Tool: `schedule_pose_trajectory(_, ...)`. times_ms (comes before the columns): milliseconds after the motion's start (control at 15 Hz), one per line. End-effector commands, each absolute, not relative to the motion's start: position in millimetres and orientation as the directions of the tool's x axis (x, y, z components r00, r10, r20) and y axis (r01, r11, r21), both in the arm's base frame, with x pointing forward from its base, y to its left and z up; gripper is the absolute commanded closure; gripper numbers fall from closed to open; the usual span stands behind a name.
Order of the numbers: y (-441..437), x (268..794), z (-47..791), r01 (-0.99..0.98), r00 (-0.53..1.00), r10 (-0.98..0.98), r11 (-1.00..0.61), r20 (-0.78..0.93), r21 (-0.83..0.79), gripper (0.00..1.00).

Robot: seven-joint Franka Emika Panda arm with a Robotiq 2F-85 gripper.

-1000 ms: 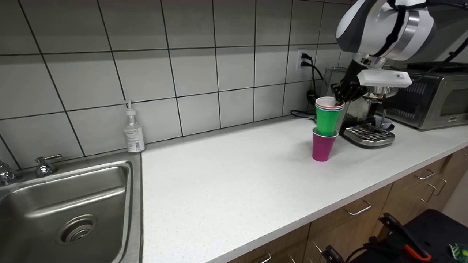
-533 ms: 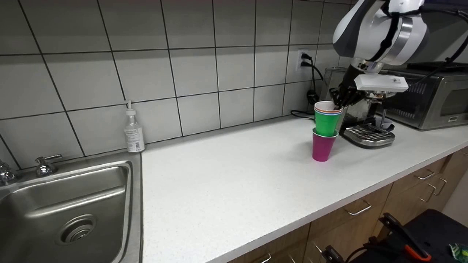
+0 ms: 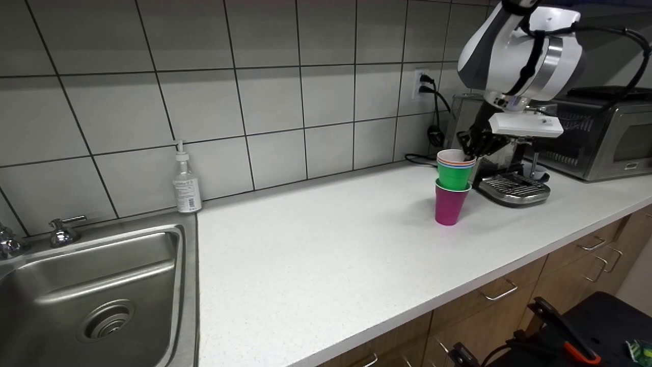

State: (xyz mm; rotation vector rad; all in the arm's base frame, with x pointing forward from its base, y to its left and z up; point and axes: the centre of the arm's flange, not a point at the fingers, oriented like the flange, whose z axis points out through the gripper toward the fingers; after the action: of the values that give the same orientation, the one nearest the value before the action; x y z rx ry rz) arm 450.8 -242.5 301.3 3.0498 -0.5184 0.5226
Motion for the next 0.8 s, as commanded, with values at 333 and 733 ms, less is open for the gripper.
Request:
schedule_pose_trajectory(333, -250, 462, 286, -0.379, 0.868, -0.390, -0.920, 0.308, -0.100, 0.98)
schedule_pose_trajectory(733, -252, 462, 276, -0.410, 0.854, -0.427, -0.904, 0.296, -0.120, 0.98)
